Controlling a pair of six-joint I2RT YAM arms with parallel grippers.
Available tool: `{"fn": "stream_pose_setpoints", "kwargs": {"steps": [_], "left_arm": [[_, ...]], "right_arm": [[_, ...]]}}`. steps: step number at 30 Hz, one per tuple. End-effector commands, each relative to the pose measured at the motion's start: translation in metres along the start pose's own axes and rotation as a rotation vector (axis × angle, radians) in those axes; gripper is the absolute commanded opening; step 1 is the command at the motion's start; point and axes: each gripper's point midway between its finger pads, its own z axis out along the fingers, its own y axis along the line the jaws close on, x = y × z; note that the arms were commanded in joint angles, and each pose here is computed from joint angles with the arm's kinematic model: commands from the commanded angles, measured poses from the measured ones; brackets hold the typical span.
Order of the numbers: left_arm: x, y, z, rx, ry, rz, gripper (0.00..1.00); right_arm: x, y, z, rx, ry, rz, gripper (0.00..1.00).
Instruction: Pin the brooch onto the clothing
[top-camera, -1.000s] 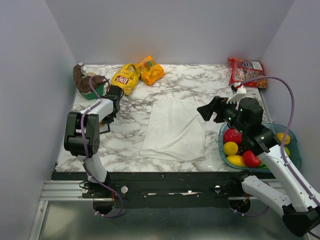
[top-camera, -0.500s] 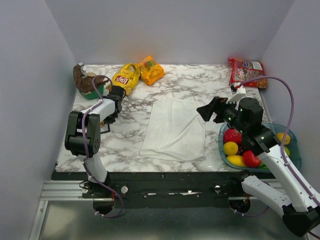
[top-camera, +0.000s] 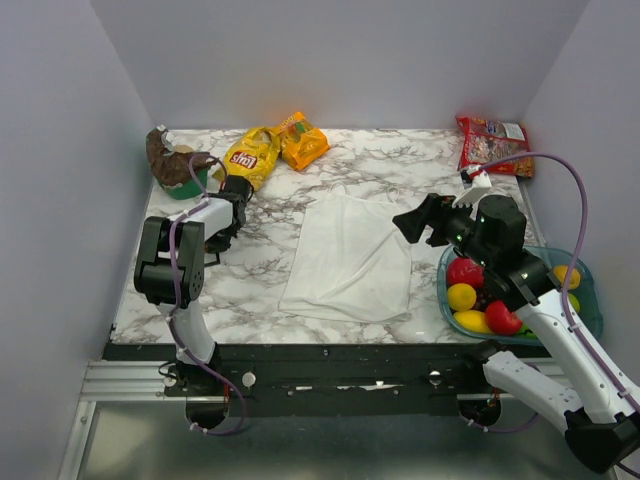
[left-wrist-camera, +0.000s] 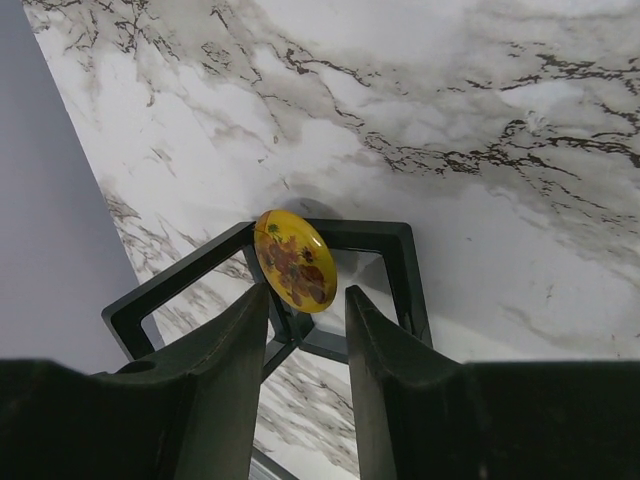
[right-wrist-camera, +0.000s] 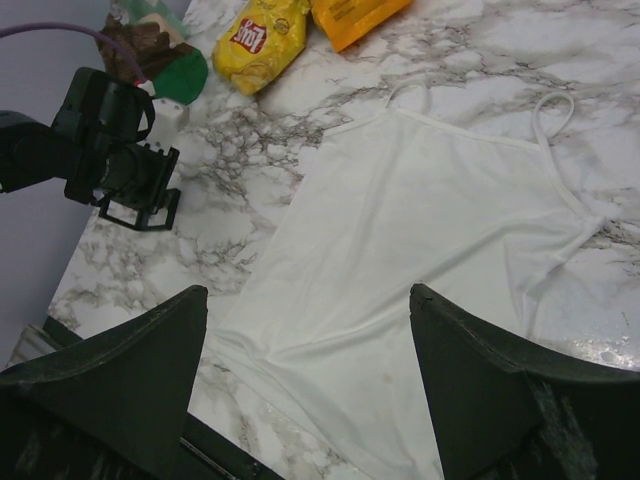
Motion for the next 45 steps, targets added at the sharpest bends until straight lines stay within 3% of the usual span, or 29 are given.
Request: {"fn": "stream_pose_setpoints", "kwargs": {"steps": [1, 20, 29, 45], "left_arm": [[0.000, 0.008, 0.003, -0.068, 0.022, 0.018, 0.45], [-0.003, 0.018, -0.002, -0.117, -0.002, 0.003, 0.26], [-0.005, 0.028, -0.007, -0.161, -0.024, -0.014, 0.25], [-0.006, 0.035, -0.010, -0.177, -0.037, -0.038, 0.11]], "right_arm": [[0.000, 0.002, 0.000, -0.025, -0.007, -0.012, 0.89], [0.002, 0.004, 0.000, -0.037, -0.002, -0.019, 0.89], [0.002, 0.005, 0.000, -0.041, 0.000, -0.022, 0.89], [0.004, 0.004, 0.001, -0.041, 0.004, -0.022, 0.89]]}}
